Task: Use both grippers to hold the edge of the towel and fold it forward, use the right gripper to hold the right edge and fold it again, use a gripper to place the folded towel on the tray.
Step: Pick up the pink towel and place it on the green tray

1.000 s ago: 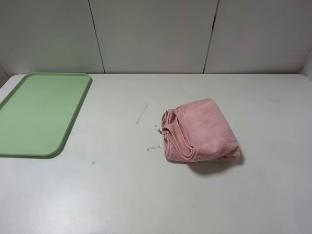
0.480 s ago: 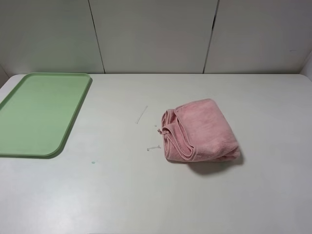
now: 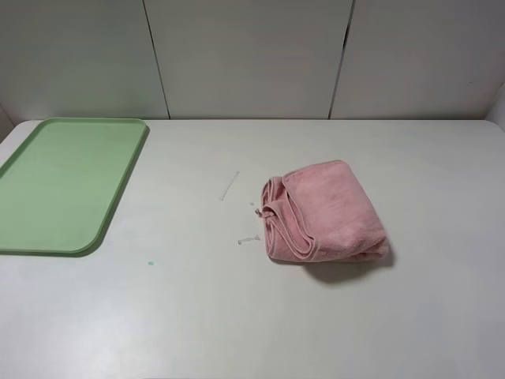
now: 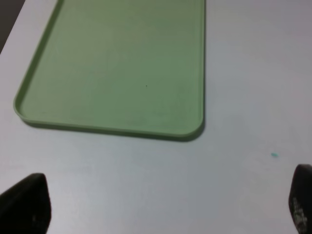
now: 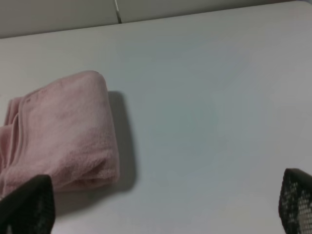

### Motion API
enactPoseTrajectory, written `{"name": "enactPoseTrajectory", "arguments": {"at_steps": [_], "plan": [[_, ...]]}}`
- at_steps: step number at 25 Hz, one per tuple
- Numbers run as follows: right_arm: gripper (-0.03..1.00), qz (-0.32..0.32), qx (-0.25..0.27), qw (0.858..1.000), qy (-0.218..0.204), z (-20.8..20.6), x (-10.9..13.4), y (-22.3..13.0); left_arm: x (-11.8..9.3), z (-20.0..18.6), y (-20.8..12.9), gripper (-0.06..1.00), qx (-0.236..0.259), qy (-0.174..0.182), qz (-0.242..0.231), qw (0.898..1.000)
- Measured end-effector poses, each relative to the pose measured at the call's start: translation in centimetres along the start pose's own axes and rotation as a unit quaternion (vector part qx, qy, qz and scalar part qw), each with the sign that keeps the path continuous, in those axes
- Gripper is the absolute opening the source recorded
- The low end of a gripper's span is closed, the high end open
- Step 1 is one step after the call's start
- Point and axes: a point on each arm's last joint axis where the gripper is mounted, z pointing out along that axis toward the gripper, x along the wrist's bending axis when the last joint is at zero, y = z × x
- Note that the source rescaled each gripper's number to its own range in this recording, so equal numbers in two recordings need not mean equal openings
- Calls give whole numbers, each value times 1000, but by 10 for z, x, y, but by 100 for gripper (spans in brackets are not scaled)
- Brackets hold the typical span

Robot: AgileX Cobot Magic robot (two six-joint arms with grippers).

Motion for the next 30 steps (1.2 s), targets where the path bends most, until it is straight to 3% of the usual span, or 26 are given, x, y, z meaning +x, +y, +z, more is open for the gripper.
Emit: {"name": "enactPoseTrajectory", "arguments": {"at_steps": [20, 27, 30], "plan": [[100, 0, 0, 1000, 0, 0, 0, 0, 0, -3, 4, 100, -9, -1, -1, 1000], [100, 0, 0, 1000, 0, 0, 0, 0, -5, 5, 49, 100, 44, -20, -3, 999], [100, 0, 0, 1000, 0, 0, 0, 0, -10, 16, 69, 100, 60, -44, 2, 997]]}}
